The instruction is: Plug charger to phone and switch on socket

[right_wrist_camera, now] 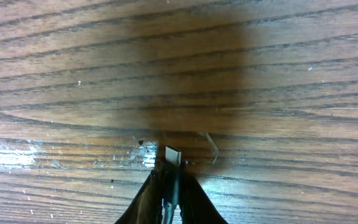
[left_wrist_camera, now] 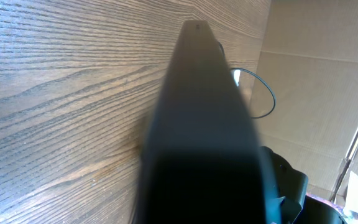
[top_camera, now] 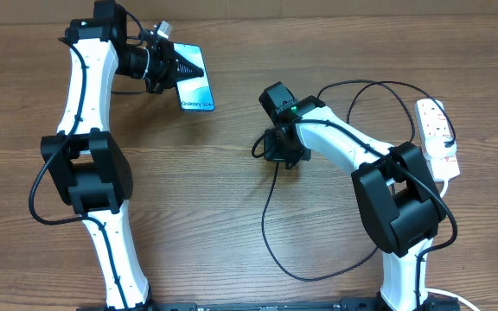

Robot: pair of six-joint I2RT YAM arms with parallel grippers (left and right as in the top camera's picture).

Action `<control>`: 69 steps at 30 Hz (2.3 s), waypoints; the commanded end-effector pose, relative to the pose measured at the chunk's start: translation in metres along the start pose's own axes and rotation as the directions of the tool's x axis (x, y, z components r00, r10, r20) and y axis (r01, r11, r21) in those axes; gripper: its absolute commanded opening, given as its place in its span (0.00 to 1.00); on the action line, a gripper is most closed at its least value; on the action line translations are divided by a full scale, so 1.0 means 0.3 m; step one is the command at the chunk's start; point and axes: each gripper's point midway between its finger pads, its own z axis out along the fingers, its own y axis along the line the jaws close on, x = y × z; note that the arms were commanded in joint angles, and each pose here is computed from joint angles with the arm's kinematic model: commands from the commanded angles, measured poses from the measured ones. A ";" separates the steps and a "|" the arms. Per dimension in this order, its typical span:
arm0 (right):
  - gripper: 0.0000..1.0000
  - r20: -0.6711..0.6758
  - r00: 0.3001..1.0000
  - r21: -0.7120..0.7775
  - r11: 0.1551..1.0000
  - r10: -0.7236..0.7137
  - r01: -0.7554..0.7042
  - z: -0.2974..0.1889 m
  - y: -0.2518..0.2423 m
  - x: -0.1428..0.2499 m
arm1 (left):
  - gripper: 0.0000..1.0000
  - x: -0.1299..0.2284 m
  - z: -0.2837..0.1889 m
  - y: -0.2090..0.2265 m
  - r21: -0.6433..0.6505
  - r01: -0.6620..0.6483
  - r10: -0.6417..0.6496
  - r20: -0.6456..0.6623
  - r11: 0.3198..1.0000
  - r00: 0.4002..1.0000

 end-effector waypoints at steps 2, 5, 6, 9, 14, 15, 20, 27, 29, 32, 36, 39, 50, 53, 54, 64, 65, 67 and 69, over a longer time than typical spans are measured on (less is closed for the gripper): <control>0.16 0.013 1.000 -0.019 1.000 0.006 -0.005 -0.019 0.016 -0.018 | 0.04 0.004 -0.015 -0.071 0.051 -0.059 0.059 0.007 0.997 0.998; 0.20 0.003 1.000 -0.030 1.000 0.006 -0.005 -0.020 0.022 -0.011 | 0.04 0.005 -0.015 -0.070 0.051 -0.058 0.058 0.007 0.997 0.998; 0.20 0.002 1.000 -0.029 1.000 0.006 -0.006 -0.020 0.021 -0.011 | 0.04 0.005 -0.015 -0.070 0.051 -0.058 0.058 0.007 0.997 0.998; 0.20 -0.010 1.000 -0.020 1.000 0.015 -0.016 -0.019 0.015 -0.001 | 0.04 0.005 -0.015 -0.070 0.051 -0.058 0.057 0.006 0.997 0.998; 0.34 -0.023 1.000 -0.012 1.000 0.019 -0.020 -0.020 0.008 0.010 | 0.04 0.005 -0.015 -0.070 0.051 -0.058 0.057 0.006 0.997 0.998; 0.36 -0.027 0.999 -0.009 1.000 0.029 -0.029 -0.020 0.006 0.012 | 0.04 0.005 -0.015 -0.070 0.051 -0.058 0.057 0.006 0.997 0.998; 0.22 -0.022 0.999 -0.013 0.999 0.037 -0.037 -0.020 0.009 0.008 | 0.04 0.005 -0.015 -0.070 0.051 -0.058 0.057 0.006 0.997 0.998; 0.18 -0.006 0.999 -0.023 0.999 0.036 -0.036 -0.019 0.017 -0.005 | 0.04 0.005 -0.015 -0.070 0.051 -0.058 0.057 0.006 0.997 0.998; 0.15 -0.004 0.999 -0.025 0.999 0.036 -0.036 -0.020 0.018 -0.007 | 0.04 0.005 -0.015 -0.070 0.051 -0.058 0.057 0.006 0.997 0.998; 0.13 -0.004 0.999 -0.025 0.999 0.036 -0.036 -0.020 0.018 -0.006 | 0.04 0.005 -0.015 -0.070 0.051 -0.058 0.057 0.006 0.997 0.998; 0.06 -0.007 0.999 -0.023 0.999 0.035 -0.035 -0.019 0.018 -0.004 | 0.04 0.005 -0.015 -0.070 0.051 -0.058 0.057 0.006 0.997 0.998; 0.05 -0.007 0.999 -0.023 0.999 0.035 -0.035 -0.019 0.018 -0.004 | 0.04 0.005 -0.015 -0.070 0.051 -0.058 0.057 0.006 0.997 0.998; 0.04 -0.004 0.999 -0.025 0.999 0.035 -0.035 -0.019 0.019 -0.006 | 0.04 0.005 -0.015 -0.070 0.051 -0.058 0.057 0.006 0.997 0.998; 0.04 -0.017 0.999 -0.045 0.998 0.034 -0.034 -0.020 0.032 0.001 | 0.04 0.005 -0.015 -0.070 0.051 -0.058 0.057 0.006 0.997 0.998; 0.04 -0.027 0.999 -0.066 0.997 0.032 -0.034 -0.021 0.044 0.006 | 0.04 0.005 -0.015 -0.070 0.051 -0.058 0.057 0.006 0.997 0.998; 0.04 -0.019 0.986 -0.597 0.793 -0.165 0.121 -0.270 0.227 -0.017 | 0.04 0.020 -0.037 -0.202 0.280 -0.145 0.150 0.006 0.949 0.989; 0.04 0.008 0.981 -0.654 0.741 -0.194 0.152 -0.314 0.247 -0.020 | 0.04 0.022 -0.043 -0.219 0.309 -0.158 0.163 0.009 0.938 0.987; 0.04 0.063 0.966 -0.756 0.620 -0.249 0.209 -0.402 0.284 -0.015 | 0.04 0.021 -0.052 -0.247 0.355 -0.179 0.185 0.018 0.917 0.983; 0.04 0.106 0.952 -0.829 0.503 -0.287 0.244 -0.472 0.311 -0.005 | 0.04 0.020 -0.064 -0.276 0.403 -0.202 0.208 0.028 0.893 0.978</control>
